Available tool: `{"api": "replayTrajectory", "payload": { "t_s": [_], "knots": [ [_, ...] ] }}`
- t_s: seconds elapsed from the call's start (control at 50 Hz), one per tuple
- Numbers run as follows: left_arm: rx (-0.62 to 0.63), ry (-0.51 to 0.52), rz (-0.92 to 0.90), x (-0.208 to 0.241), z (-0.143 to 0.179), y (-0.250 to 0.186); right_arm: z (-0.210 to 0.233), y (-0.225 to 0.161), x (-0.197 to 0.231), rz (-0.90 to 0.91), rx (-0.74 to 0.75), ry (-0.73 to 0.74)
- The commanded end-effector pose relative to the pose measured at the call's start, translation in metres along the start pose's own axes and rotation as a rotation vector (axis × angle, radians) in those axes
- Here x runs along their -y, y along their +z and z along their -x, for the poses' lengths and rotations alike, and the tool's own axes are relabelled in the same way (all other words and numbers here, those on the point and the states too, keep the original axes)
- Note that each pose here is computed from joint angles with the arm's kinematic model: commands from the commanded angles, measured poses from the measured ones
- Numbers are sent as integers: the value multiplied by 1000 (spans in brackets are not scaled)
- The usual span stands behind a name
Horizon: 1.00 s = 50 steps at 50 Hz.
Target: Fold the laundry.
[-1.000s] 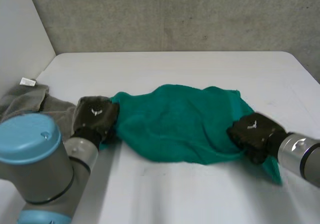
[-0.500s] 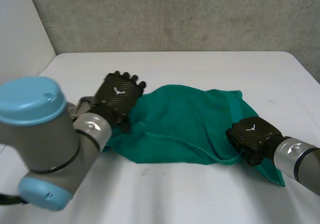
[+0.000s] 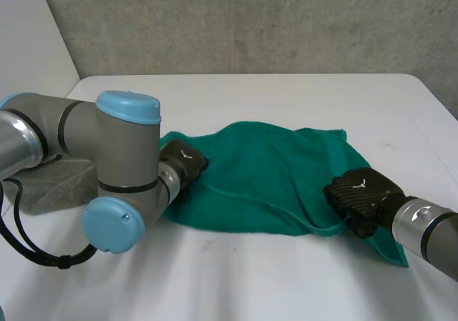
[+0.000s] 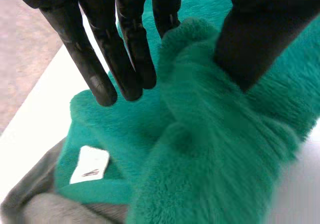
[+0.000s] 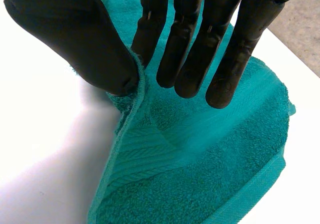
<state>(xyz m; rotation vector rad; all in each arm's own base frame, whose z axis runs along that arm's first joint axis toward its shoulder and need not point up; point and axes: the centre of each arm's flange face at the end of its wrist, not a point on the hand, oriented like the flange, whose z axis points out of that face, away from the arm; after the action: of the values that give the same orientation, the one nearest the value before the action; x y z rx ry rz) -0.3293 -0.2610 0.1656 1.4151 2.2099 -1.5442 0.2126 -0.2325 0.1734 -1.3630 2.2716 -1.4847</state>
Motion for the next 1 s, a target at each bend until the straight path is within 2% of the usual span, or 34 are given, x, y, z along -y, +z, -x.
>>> {"api": "replayTrajectory", "payload": {
  "t_s": [0.02, 0.08, 0.18, 0.3, 0.44, 0.54, 0.62, 0.72, 0.8, 0.82, 1.0],
  "knots": [
    [91, -4, -17, 3, 3, 0, -7, 1, 3, 0, -24, -11],
    [82, -4, -36, 9, -2, -11, -20, 1, 9, -14, -57, -12],
    [141, -50, -155, 40, 19, -50, -38, -21, 43, -78, -119, -47],
    [230, -202, -354, 72, 50, -113, -63, -60, 94, -177, -213, -95],
    [240, -353, -445, 69, 57, -157, -77, -97, 131, -249, -283, -136],
    [250, -417, -504, 64, 59, -176, -87, -107, 141, -272, -327, -146],
    [257, -424, -516, 56, 55, -172, -87, -105, 138, -262, -317, -136],
    [243, -417, -478, 42, 42, -151, -83, -76, 113, -173, -234, -76],
    [215, -416, -403, 28, 29, -125, -79, -39, 82, -54, -135, 42],
    [204, -412, -377, 23, 24, -118, -75, -28, 70, -11, -94, 108],
    [230, -419, -381, 20, 29, -100, -76, 0, 14, 111, -4, 435]
  ]
}}
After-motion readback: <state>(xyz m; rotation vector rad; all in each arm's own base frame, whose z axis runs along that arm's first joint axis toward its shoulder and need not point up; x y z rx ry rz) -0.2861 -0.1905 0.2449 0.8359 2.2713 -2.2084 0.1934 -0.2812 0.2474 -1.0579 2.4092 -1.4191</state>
